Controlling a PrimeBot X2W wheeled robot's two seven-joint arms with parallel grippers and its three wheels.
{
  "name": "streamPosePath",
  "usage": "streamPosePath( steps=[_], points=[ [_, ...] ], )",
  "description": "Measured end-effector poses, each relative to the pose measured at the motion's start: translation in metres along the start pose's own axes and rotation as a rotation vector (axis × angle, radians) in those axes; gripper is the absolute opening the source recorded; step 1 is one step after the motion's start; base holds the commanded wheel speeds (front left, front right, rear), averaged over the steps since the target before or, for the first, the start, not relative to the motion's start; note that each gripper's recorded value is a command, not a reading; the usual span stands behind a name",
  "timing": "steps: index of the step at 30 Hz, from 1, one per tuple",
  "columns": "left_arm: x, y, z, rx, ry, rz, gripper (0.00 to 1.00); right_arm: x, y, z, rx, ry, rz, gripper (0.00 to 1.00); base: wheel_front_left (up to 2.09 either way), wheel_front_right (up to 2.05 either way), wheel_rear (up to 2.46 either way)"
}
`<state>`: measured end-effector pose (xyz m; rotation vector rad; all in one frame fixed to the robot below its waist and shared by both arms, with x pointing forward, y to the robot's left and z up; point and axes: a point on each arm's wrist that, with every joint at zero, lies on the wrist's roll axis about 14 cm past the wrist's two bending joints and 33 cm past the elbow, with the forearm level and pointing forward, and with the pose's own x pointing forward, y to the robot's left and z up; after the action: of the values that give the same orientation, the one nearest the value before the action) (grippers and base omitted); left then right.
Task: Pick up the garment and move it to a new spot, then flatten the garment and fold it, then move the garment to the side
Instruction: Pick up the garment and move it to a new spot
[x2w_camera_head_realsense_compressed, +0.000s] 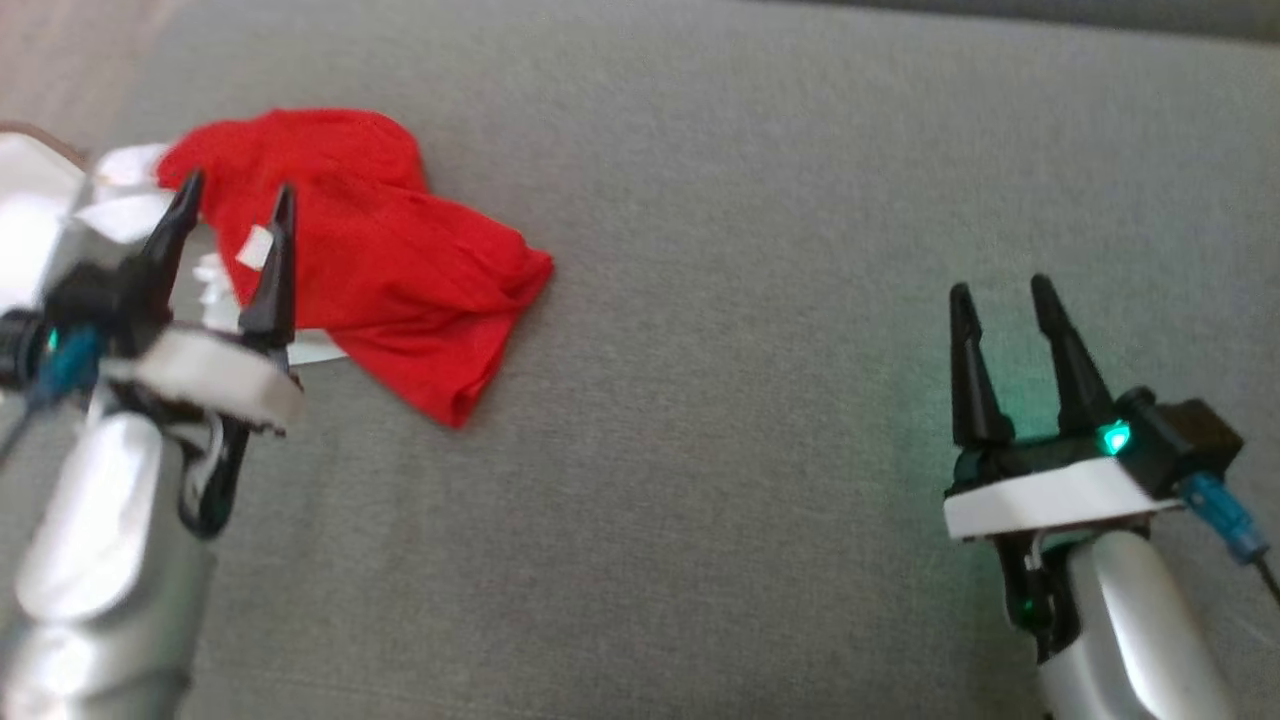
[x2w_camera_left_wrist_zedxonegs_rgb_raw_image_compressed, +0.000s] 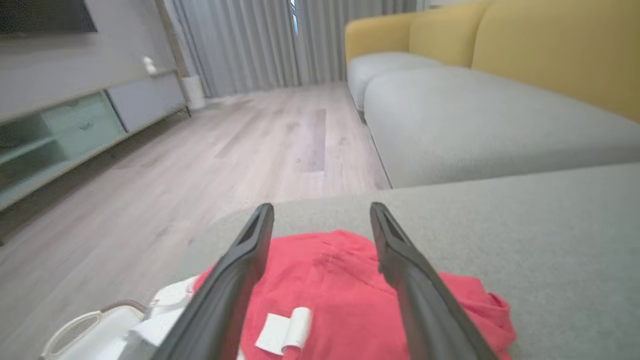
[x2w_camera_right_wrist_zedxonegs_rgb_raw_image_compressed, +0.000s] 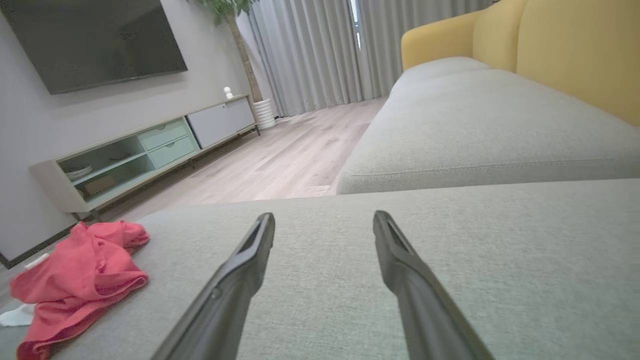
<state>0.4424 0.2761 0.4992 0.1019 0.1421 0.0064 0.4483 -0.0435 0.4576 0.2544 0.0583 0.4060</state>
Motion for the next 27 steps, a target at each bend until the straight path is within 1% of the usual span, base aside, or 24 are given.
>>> streamPosePath(
  steps=[3,7,9,10,12,13,14,15,19,22,24,27],
  points=[
    [0.018,-0.018,-0.031,0.014,0.178,-0.100,1.00,0.004,-0.014,-0.003,-0.003,-0.001,-0.031,1.00,0.00,0.00,0.00],
    [0.024,-0.034,-0.072,0.021,0.375,-0.195,1.00,0.008,-0.028,-0.004,-0.002,-0.008,-0.061,1.00,0.00,0.00,0.00],
    [0.024,-0.037,-0.090,0.023,0.458,-0.221,1.00,0.009,-0.034,-0.005,-0.007,-0.008,-0.073,1.00,0.00,0.00,0.00],
    [0.024,-0.037,-0.090,0.023,0.458,-0.221,1.00,0.009,-0.034,-0.005,-0.007,-0.008,-0.073,1.00,0.00,0.00,0.00],
    [0.024,-0.042,-0.104,0.025,0.523,-0.251,1.00,0.009,-0.039,-0.008,-0.010,-0.004,-0.085,1.00,0.00,0.00,0.00],
    [0.025,-0.045,-0.108,0.017,0.542,-0.262,0.92,0.008,-0.042,-0.009,-0.013,0.000,-0.091,1.00,0.00,0.00,0.00],
    [0.026,-0.048,-0.111,0.012,0.555,-0.273,0.38,0.007,-0.044,-0.010,-0.013,0.003,-0.097,1.00,0.00,0.00,0.00],
    [0.028,-0.050,-0.112,0.008,0.556,-0.281,0.00,0.006,-0.046,-0.011,-0.013,0.004,-0.104,1.00,0.00,0.00,0.00],
    [0.040,-0.049,-0.100,0.029,0.476,-0.295,0.00,0.004,-0.052,-0.009,-0.018,0.002,-0.120,1.00,0.00,0.00,0.00],
    [0.057,-0.042,-0.065,0.059,0.281,-0.283,0.00,0.002,-0.052,-0.004,-0.024,-0.009,-0.123,1.00,0.00,0.00,0.00],
    [0.069,-0.039,-0.031,0.080,0.122,-0.279,0.00,0.000,-0.052,0.001,-0.029,-0.019,-0.125,1.00,0.00,0.00,0.00],
    [0.076,-0.048,0.014,0.127,-0.038,-0.307,0.00,-0.004,-0.052,0.011,-0.030,-0.040,-0.129,1.00,0.00,0.00,0.00]
  ],
)
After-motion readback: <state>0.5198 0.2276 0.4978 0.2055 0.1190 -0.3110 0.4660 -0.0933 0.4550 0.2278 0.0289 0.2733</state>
